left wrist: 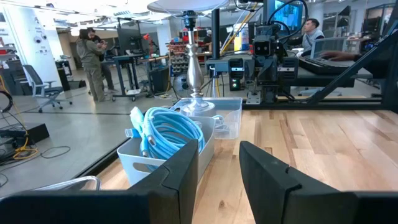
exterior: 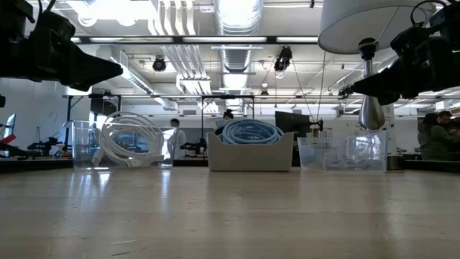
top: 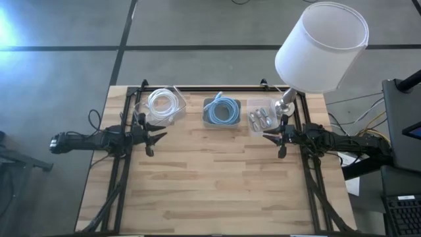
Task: Pick & Place USB Port
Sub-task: Return to Home Position
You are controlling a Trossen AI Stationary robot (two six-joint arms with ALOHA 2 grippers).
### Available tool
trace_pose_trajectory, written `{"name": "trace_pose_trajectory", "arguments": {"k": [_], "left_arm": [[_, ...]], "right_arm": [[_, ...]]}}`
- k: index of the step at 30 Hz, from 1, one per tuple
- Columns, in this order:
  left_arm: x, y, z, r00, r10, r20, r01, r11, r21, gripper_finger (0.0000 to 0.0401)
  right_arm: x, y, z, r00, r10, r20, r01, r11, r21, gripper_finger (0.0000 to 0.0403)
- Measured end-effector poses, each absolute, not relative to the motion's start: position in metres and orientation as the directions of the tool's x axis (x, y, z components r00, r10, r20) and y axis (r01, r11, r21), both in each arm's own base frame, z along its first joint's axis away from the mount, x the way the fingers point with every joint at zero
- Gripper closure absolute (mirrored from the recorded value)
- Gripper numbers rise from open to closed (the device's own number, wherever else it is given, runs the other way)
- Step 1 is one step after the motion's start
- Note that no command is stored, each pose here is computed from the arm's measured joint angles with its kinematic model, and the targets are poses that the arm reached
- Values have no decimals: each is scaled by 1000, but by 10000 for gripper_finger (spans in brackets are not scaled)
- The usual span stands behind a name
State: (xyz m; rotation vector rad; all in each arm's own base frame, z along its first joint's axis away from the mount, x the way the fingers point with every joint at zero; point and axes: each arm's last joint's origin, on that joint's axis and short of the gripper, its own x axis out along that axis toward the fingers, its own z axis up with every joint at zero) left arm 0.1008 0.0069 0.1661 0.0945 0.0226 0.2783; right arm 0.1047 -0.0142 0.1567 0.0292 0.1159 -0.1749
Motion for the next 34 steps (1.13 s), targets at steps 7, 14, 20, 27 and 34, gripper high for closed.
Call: {"name": "trace_pose_trajectory", "arguments": {"k": [7, 14, 20, 27, 34], "left_arm": [[101, 7, 166, 961, 275, -10, -273, 957, 96, 279], [101, 7, 166, 961, 276, -9, -273, 957, 96, 279], [101, 7, 166, 961, 275, -9, -273, 957, 96, 279], [101, 7, 166, 961, 275, -9, -273, 957, 96, 279], [101, 7, 166, 961, 276, -9, -273, 957, 96, 279]], "right_arm": [[105, -14, 157, 978, -172, -117, 175, 984, 19, 328], [105, -14, 157, 978, -172, -117, 175, 984, 19, 317], [105, -14, 157, 978, -172, -118, 175, 984, 19, 314], [105, -14, 157, 978, -172, -118, 175, 984, 19, 327], [105, -14, 157, 978, -172, -118, 175, 984, 19, 335]]}}
